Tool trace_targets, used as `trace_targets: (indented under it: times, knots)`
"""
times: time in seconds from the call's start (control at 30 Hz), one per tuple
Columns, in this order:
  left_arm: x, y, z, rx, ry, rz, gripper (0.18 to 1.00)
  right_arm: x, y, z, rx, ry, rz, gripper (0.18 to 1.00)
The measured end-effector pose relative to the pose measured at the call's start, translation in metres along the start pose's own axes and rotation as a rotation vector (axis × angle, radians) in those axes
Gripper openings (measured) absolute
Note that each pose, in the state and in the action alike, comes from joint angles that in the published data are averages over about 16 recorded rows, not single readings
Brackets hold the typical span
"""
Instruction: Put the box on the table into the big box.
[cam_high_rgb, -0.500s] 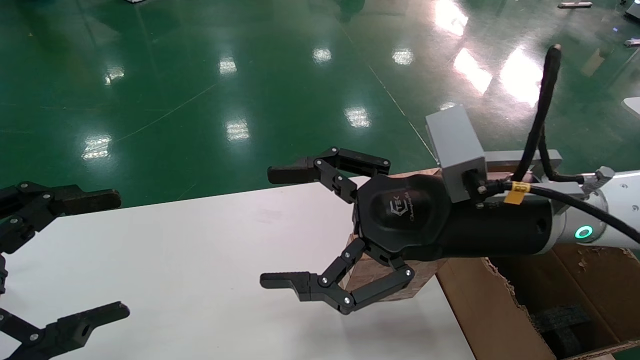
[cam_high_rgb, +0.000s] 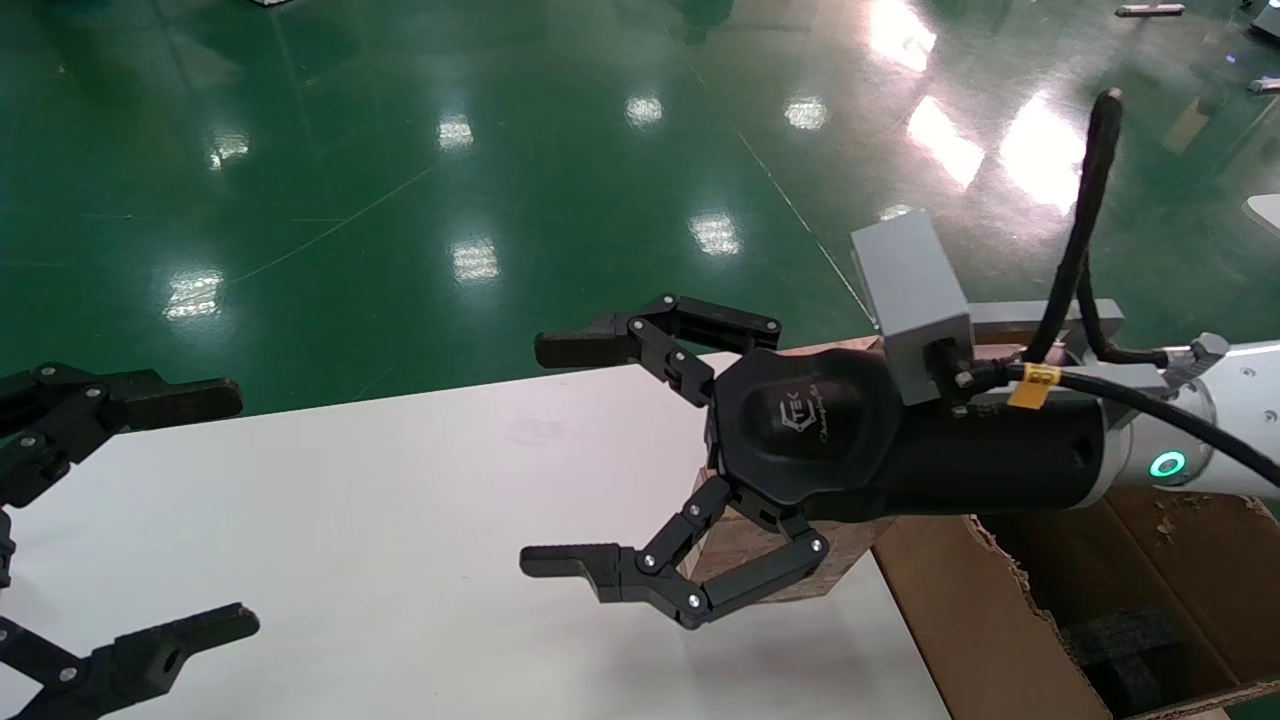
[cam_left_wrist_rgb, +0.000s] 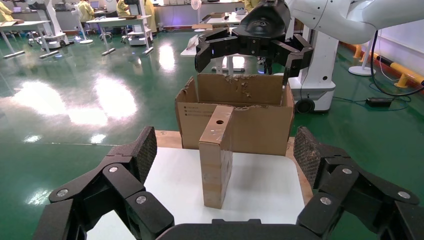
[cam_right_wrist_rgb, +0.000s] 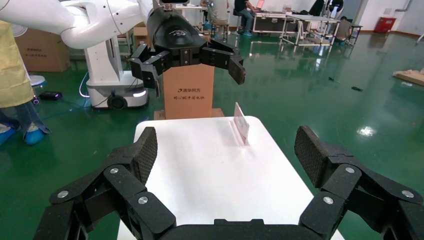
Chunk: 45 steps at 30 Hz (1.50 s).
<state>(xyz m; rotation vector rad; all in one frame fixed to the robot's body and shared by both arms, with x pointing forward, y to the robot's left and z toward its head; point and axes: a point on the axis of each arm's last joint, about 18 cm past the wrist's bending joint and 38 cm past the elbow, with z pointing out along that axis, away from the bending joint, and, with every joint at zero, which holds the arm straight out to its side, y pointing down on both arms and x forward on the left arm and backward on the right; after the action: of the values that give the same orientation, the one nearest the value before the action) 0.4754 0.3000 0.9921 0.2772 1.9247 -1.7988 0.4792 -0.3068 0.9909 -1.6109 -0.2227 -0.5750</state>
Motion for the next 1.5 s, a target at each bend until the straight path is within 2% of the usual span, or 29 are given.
trace_targets:
  times: [0.23, 0.47, 0.73, 1.03, 1.5]
  knots:
    - [0.000, 0.000, 0.000, 0.000, 0.000, 0.000, 1.001, 0.015, 0.013, -0.016, -0.093, 0.045, -0.055, 1.001]
    - [0.000, 0.000, 0.000, 0.000, 0.000, 0.000, 1.001, 0.036, 0.035, -0.048, -0.228, 0.109, -0.097, 1.001]
    - [0.000, 0.000, 0.000, 0.000, 0.000, 0.000, 1.001, 0.042, 0.068, -0.078, -0.335, 0.148, -0.058, 1.001]
    - [0.000, 0.000, 0.000, 0.000, 0.000, 0.000, 1.001, 0.035, 0.098, -0.092, -0.398, 0.142, -0.008, 1.001]
    - [0.000, 0.000, 0.000, 0.000, 0.000, 0.000, 1.001, 0.045, 0.110, -0.103, -0.434, 0.165, -0.022, 1.001]
